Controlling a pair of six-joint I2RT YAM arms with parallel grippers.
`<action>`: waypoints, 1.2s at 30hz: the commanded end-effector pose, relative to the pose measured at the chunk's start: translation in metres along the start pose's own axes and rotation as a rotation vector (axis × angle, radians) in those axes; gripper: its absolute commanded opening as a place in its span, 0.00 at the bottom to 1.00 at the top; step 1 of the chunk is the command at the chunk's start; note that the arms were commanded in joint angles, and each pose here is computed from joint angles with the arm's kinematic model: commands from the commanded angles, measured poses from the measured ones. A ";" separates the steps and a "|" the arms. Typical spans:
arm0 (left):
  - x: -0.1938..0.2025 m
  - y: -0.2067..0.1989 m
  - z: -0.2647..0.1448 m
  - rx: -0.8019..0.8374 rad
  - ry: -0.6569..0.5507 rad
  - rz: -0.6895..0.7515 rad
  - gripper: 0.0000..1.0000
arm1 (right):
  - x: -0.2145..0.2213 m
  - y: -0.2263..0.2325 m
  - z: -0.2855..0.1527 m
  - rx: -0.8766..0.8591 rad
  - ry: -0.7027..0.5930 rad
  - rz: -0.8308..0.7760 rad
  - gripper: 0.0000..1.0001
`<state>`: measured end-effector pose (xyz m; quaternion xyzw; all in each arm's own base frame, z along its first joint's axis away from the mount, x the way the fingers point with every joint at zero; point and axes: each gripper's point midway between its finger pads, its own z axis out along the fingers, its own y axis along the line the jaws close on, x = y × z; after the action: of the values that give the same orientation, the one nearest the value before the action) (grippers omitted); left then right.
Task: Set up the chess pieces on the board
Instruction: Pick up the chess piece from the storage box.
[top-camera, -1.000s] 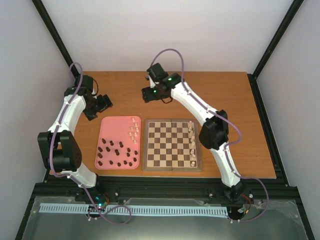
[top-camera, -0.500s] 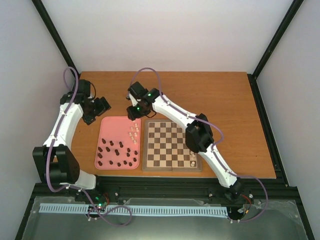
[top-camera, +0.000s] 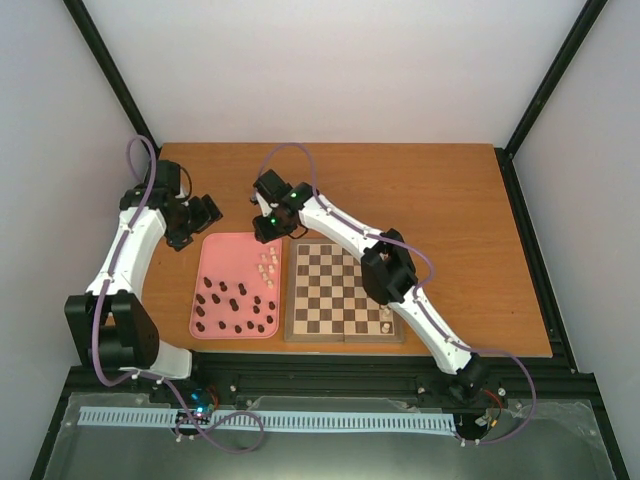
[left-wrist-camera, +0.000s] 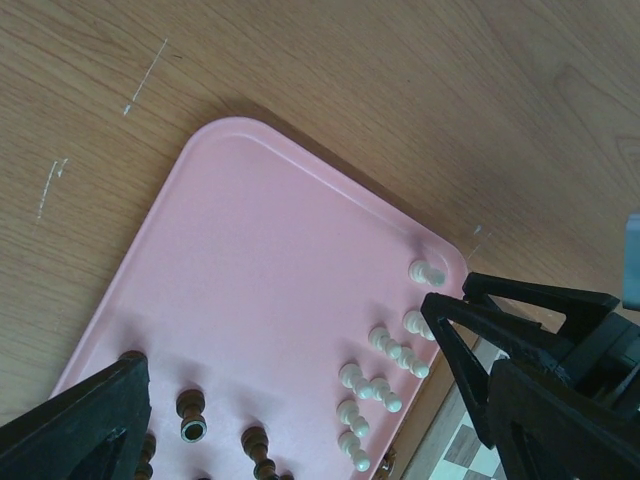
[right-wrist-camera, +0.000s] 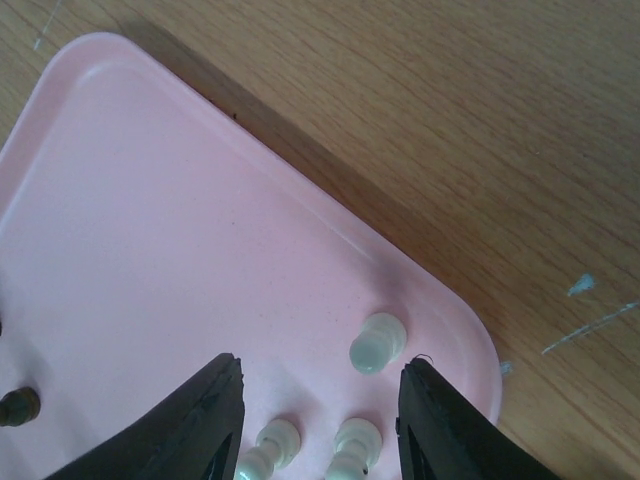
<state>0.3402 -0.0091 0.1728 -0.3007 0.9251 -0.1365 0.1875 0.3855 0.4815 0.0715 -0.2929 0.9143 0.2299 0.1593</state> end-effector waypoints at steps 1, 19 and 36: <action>-0.005 -0.010 -0.002 0.033 -0.002 0.019 0.94 | -0.006 0.004 0.007 -0.011 -0.022 0.001 0.44; -0.006 -0.012 0.000 0.040 0.002 0.033 0.94 | -0.007 -0.009 0.020 0.038 -0.032 0.003 0.27; -0.001 -0.010 0.006 0.043 0.023 0.028 0.94 | 0.006 -0.016 0.028 0.050 0.017 -0.001 0.17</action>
<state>0.3423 -0.0140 0.1663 -0.2937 0.9283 -0.1466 0.1744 0.3934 0.4804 0.0440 -0.2880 0.9213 0.2081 0.1578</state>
